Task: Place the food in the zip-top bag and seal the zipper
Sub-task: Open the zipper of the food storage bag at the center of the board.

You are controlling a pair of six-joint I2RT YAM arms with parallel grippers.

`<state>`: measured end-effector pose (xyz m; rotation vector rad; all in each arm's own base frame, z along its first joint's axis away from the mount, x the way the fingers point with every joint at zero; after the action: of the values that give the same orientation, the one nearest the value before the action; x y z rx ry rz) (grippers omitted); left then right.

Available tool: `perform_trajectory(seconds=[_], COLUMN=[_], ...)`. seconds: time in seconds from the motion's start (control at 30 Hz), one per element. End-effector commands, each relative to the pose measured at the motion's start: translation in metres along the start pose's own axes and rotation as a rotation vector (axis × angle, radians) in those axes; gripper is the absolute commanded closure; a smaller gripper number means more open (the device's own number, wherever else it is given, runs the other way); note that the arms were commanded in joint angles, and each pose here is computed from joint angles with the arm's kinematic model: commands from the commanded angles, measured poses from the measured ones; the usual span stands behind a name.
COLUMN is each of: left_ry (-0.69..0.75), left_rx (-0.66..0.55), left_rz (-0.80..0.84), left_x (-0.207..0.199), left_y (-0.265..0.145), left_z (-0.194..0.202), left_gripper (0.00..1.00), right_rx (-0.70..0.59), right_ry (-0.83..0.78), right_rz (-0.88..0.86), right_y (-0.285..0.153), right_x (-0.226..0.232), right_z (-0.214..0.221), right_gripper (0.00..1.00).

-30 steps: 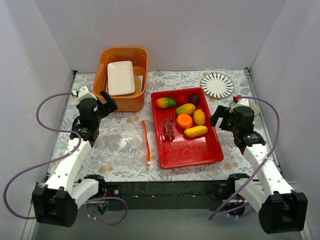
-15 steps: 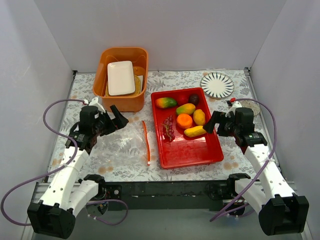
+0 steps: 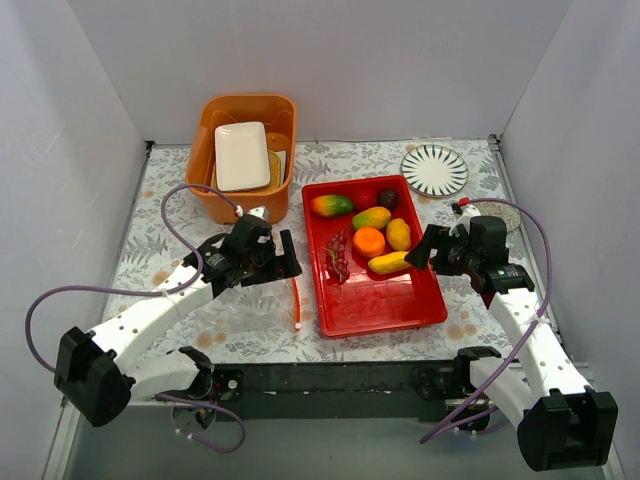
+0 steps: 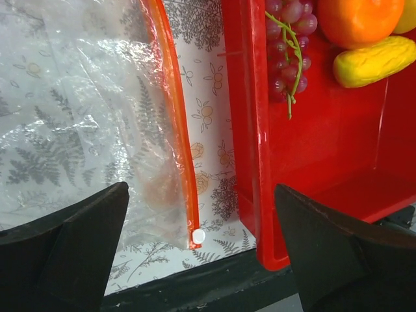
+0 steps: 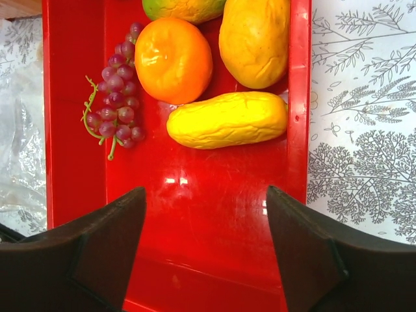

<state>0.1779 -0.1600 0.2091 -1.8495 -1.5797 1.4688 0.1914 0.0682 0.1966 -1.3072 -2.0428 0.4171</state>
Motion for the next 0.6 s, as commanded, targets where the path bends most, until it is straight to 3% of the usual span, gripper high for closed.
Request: perform_trajectory(seconds=[0.0, 0.17, 0.2, 0.27, 0.57], left_ry=[-0.022, -0.021, -0.025, -0.023, 0.006], left_rx=[-0.069, -0.047, -0.046, -0.043, 0.004], left_rz=[-0.087, -0.094, -0.1, -0.114, -0.184], left_x=[-0.013, -0.019, -0.02, -0.02, -0.024], left_y=[0.008, 0.029, 0.032, 0.037, 0.066], left_z=[-0.007, -0.001, -0.001, -0.001, 0.0], left_gripper=[0.1, 0.23, 0.33, 0.41, 0.43], right_rx=[-0.013, -0.014, -0.011, -0.02, -0.026], right_ry=[-0.011, -0.014, -0.015, -0.02, -0.022], right_rz=[-0.025, -0.032, -0.03, -0.03, -0.034], right_y=[-0.005, -0.008, -0.009, -0.011, -0.013], right_x=[0.006, 0.007, 0.008, 0.008, 0.01], right_z=[-0.009, -0.011, -0.011, -0.012, -0.014], right_gripper=[0.22, 0.29, 0.29, 0.31, 0.32])
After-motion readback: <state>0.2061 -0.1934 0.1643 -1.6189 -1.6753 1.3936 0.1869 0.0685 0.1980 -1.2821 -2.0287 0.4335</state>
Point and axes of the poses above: each gripper's point midway between its finger pads, its own y axis out along the fingers, its own x axis along the line the jaws close on, z = x × y, the point moved 9 cm from there along -y, back along the fingers, and after that the axes turned 9 degrees about -y, right-handed, at the moved point
